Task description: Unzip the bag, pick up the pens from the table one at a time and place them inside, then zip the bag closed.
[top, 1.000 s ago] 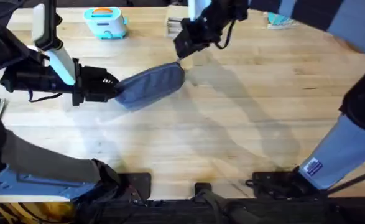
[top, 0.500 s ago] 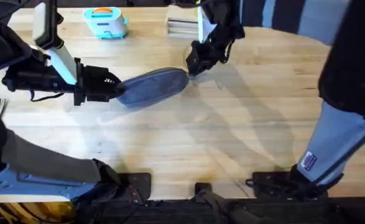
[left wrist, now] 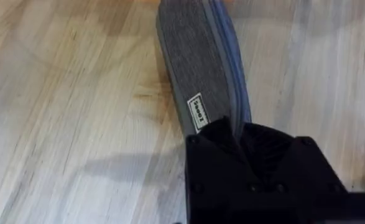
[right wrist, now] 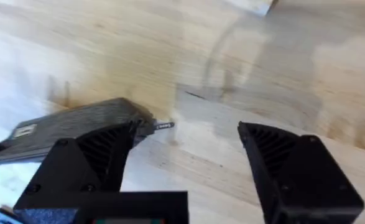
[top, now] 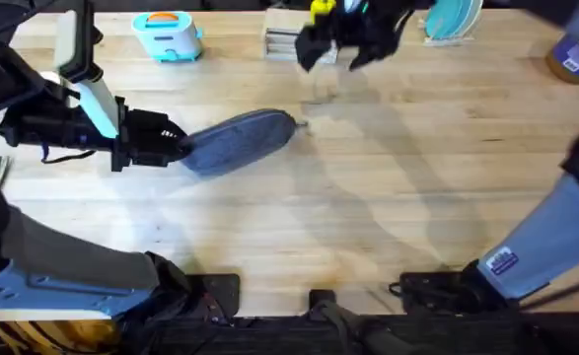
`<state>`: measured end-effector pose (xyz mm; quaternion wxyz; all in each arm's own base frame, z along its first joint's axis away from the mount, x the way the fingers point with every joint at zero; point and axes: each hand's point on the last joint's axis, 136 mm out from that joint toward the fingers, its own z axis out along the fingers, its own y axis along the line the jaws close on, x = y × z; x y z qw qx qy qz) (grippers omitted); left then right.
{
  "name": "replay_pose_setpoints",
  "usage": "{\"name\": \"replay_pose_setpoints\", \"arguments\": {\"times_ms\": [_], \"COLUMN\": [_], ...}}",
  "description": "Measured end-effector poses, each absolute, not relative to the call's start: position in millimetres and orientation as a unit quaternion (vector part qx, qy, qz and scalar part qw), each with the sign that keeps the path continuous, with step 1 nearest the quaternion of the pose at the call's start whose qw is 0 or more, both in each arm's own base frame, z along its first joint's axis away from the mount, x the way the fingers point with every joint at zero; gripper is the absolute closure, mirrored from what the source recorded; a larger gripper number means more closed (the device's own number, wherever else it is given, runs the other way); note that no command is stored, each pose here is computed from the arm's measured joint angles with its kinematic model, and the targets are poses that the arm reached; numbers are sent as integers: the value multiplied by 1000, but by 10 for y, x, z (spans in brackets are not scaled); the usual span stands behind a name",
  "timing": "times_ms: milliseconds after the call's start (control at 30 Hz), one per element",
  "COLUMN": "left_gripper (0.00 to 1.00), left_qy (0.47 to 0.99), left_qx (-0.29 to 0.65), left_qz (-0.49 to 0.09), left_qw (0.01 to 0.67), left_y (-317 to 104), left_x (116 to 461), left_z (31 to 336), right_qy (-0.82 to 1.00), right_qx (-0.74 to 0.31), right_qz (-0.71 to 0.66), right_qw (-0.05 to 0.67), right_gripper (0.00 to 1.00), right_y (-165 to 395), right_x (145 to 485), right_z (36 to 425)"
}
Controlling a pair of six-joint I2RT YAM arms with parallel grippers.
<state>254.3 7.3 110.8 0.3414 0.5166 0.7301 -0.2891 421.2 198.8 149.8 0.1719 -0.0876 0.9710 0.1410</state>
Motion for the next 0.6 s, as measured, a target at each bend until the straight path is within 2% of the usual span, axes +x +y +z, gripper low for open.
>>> {"name": "replay_pose_setpoints", "arguments": {"times_ms": [233,267,433,467,600], "left_gripper": [959,959,959,912,295], "left_qy": [730,730,730,729,729], "left_qx": [517,517,517,519,517], "left_qz": [-289,-289,-289,-288,-288], "left_qw": [341,341,341,341,344], "left_y": [74,74,75,75,74], "left_x": [2542,2542,2542,2543,2552], "left_z": [1106,1106,1105,1105,1112], "right_qy": [948,939,934,934,935], "right_qx": [-101,-108,-112,-113,-113], "right_qz": [155,160,163,162,161], "right_qw": [258,285,298,297,294], "right_gripper": [3,3,5,5,4], "right_y": [1928,1897,1877,1875,1875], "right_x": [4131,4060,4004,4000,4000], "right_z": [2353,2603,2747,2742,2719]}}
